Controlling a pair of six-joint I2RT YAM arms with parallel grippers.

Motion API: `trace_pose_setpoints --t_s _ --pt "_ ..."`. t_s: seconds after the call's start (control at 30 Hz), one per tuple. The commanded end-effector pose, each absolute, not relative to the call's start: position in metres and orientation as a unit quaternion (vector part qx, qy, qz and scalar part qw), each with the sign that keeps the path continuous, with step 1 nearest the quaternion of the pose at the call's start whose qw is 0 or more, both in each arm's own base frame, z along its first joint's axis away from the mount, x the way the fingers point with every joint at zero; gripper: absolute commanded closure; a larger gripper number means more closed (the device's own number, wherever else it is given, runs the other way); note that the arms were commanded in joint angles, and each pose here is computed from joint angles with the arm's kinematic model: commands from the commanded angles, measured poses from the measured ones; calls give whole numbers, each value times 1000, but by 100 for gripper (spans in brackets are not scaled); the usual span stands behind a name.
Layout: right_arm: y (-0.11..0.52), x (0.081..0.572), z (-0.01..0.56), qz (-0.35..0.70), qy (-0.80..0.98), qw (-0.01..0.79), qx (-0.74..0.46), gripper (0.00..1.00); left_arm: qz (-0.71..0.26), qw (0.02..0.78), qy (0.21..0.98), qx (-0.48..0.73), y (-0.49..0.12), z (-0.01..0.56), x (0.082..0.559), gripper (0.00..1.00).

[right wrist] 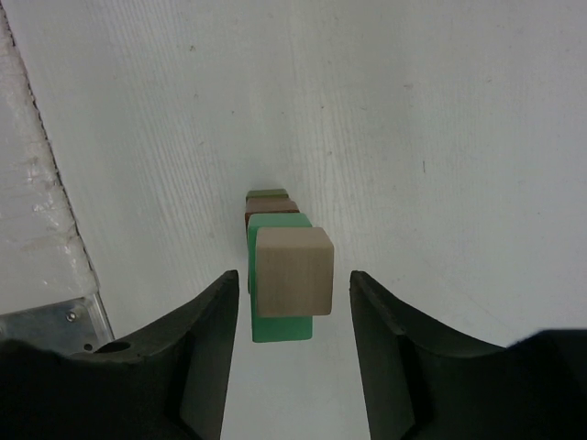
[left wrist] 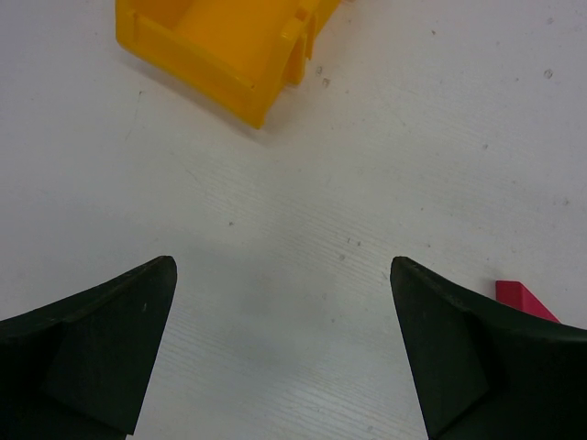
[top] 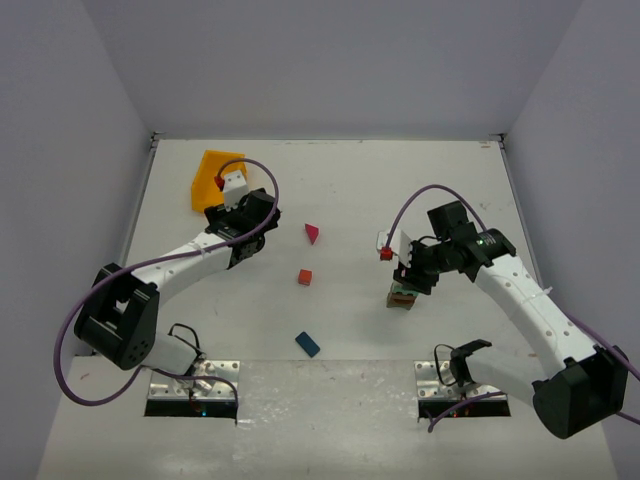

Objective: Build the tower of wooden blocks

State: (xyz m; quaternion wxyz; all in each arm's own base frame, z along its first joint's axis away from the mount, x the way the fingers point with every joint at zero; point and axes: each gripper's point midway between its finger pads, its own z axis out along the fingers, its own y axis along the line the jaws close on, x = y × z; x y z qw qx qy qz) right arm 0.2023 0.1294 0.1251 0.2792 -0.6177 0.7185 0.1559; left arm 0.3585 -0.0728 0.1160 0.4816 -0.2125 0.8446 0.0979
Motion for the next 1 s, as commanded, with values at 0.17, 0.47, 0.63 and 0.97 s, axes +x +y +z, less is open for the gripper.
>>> trace_pose_setpoints --t_s 0.17,0.47,0.63,0.97 --pt "137 213 141 151 705 314 -618 4 82 499 833 -223 -77 133 371 0" --pt "145 226 169 139 676 364 -625 1 70 510 824 -239 -77 142 370 0" --pt "166 241 206 155 638 427 -622 1 58 531 802 -268 -72 159 370 0" --pt "217 288 299 231 596 528 -558 1 12 579 765 -284 -68 196 363 0"
